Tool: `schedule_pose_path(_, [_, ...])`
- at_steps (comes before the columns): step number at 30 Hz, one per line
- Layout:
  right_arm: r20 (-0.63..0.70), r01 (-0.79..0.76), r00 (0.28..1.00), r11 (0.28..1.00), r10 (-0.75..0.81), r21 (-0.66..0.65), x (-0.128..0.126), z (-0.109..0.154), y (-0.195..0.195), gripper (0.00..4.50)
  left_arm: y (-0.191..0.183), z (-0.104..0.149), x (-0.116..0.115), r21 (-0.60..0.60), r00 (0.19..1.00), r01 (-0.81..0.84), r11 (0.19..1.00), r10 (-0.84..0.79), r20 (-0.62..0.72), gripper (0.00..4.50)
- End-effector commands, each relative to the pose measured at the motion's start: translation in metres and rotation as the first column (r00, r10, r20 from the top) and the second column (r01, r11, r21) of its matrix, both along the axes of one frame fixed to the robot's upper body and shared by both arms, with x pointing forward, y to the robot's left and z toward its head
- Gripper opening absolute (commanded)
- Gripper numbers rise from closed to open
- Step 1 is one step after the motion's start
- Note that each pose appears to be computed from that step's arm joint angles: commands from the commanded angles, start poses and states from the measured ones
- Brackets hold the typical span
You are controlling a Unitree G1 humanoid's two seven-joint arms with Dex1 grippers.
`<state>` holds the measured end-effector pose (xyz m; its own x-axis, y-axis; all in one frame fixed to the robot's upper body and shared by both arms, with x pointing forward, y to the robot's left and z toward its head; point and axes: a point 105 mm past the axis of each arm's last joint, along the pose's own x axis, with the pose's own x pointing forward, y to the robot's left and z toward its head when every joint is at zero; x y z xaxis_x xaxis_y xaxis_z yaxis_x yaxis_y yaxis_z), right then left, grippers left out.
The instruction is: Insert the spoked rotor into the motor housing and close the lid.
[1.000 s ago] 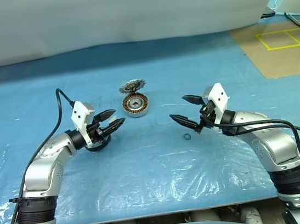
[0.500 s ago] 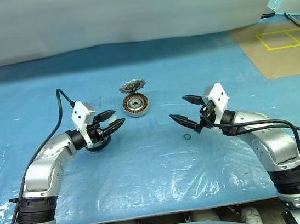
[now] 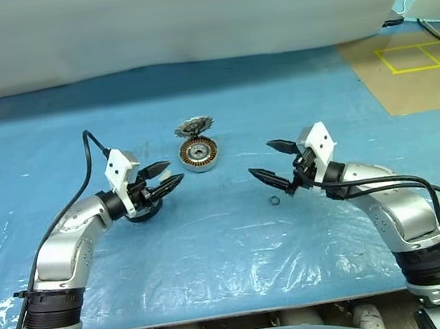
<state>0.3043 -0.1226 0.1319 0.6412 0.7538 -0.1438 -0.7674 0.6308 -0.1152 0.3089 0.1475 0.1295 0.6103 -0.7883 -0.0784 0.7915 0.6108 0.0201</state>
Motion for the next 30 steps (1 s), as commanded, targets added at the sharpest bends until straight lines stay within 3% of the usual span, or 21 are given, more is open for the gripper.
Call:
schedule_pose_path(1, [0.052, -0.04, 0.998, 0.999, 0.04, -0.003, -0.0031, 0.0137, 0.0075, 4.5, -0.0037, 0.0108, -0.0034, 0.005, 0.999, 0.02, 1.0, -0.021, 0.045, 2.58])
schedule_pose_path(30, [0.053, -0.133, 0.989, 0.99, 0.136, -0.051, 0.0044, 0.0207, 0.0131, 4.5, -0.0019, 0.008, -0.0108, -0.012, 0.998, -0.029, 0.999, 0.03, 0.055, 2.58])
